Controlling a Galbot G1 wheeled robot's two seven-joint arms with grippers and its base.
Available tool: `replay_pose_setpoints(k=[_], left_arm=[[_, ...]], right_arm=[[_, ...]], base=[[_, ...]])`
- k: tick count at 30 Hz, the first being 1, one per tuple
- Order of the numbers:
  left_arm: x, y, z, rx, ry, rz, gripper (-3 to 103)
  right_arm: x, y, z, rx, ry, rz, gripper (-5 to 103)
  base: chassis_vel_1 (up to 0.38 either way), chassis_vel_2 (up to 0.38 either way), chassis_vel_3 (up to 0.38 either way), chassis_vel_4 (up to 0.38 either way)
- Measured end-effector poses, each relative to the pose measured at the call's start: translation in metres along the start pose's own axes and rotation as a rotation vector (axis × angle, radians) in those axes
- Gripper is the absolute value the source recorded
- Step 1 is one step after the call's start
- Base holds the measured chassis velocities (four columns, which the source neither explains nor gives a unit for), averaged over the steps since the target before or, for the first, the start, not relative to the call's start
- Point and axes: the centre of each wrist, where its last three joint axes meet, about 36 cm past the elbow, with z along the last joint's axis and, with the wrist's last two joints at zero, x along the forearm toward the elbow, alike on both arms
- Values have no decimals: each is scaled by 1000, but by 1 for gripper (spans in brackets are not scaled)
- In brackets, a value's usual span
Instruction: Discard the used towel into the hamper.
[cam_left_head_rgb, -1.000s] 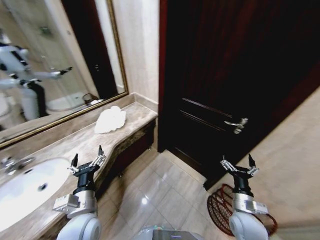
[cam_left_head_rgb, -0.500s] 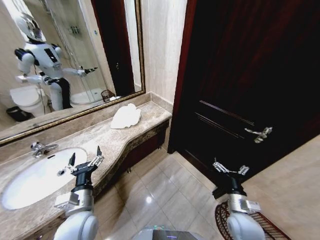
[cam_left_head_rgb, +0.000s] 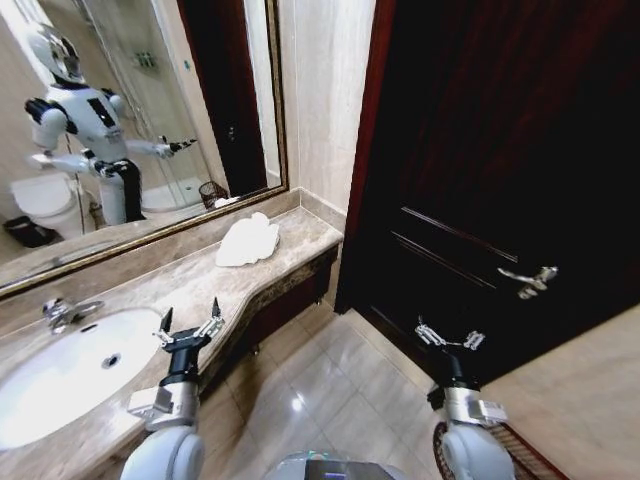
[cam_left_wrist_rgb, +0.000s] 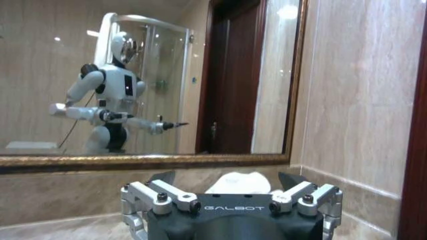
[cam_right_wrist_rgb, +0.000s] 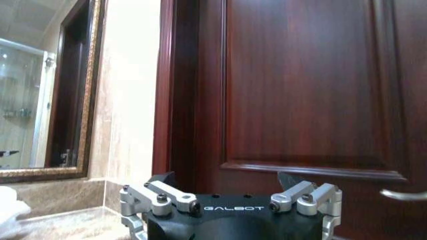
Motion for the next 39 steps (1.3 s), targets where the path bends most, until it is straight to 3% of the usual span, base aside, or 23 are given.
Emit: replay_pose_setpoints(k=[9,16,20,26,29,39], left_arm=[[-5,4,-4,25,9,16,100],[-19,18,-10,85,62,60,100],[-44,50,-12,48,96,99,100],[-76,83,-11,2,132,85,100],[-108,106,-7,-29,172,80,100],[-169,129,-4,-29,215,138,100]], right_arm=[[-4,-1,-1,9,-42,20,100],[-2,-8,-3,9,-69,27,100],[-3,-14,-12,-27,-62,-5,100],[-10,-16,-16,-24,-69,-40,100],[-19,-15,-20,-26,-76,-55,100],[-20,-4,-16,-18,-96,-42,100]], base=[[-185,196,202,-200],[-143,128,132,-108],[0,0,0,0],[26,-25,-24,18],[0,0,0,0],[0,0,0,0]])
